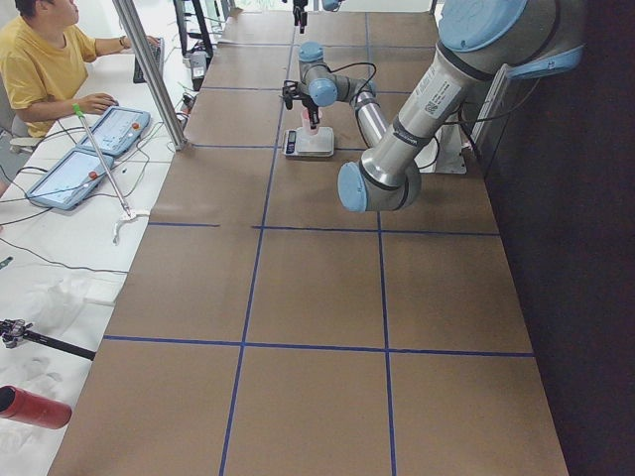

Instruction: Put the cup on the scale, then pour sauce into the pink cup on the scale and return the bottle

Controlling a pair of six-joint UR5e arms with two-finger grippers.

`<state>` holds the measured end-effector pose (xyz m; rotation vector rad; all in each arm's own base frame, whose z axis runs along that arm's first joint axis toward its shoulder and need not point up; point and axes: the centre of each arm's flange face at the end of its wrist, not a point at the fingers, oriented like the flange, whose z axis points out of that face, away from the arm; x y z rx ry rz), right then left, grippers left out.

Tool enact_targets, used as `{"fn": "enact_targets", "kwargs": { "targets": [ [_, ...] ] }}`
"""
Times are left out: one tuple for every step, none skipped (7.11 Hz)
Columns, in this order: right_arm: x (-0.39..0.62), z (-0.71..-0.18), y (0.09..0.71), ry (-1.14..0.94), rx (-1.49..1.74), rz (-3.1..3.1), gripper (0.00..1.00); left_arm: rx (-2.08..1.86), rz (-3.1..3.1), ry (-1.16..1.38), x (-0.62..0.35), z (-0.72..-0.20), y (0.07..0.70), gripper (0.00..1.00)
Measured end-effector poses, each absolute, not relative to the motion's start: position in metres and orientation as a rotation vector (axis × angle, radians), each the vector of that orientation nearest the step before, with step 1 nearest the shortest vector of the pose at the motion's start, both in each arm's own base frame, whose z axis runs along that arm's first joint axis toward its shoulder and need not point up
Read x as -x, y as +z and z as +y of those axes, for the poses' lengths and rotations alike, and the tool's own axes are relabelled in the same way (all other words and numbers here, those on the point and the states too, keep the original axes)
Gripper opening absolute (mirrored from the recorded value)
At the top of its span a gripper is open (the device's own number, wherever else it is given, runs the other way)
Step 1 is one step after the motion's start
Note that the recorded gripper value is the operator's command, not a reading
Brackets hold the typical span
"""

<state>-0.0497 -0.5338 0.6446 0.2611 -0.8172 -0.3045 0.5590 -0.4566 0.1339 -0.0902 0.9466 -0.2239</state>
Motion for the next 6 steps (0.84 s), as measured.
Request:
{"fn": "enact_targets", "kwargs": {
  "targets": [
    [0.0497, -0.5337, 0.6447, -0.305, -0.261, -0.817, 1.00, 0.091, 0.944, -0.219, -0.5636, -0.4539, 0.1361, 0.00],
    [0.0497, -0.5336, 0.6447, -0.305, -0.261, -0.818, 1.00, 0.091, 0.948, -0.213, -0.5673, -0.4507, 0.1376, 0.00],
    [0.0497, -0.5334, 0.6451, -0.305, -0.260, -0.818, 1.00, 0.091, 0.952, -0.207, -0.5702, -0.4480, 0.1395, 0.00],
    [0.0497, -0.5331, 0.6454, -0.305, -0.260, -0.818, 1.00, 0.092, 0.953, -0.205, -0.5718, -0.4471, 0.1412, 0.06],
    [0.0497, -0.5329, 0.6456, -0.305, -0.259, -0.818, 1.00, 0.093, 0.952, -0.205, -0.5724, -0.4469, 0.1423, 0.10],
    [0.0496, -0.5328, 0.6457, -0.305, -0.259, -0.818, 1.00, 0.094, 0.951, -0.206, -0.5729, -0.4468, 0.1432, 0.12]
  ]
}}
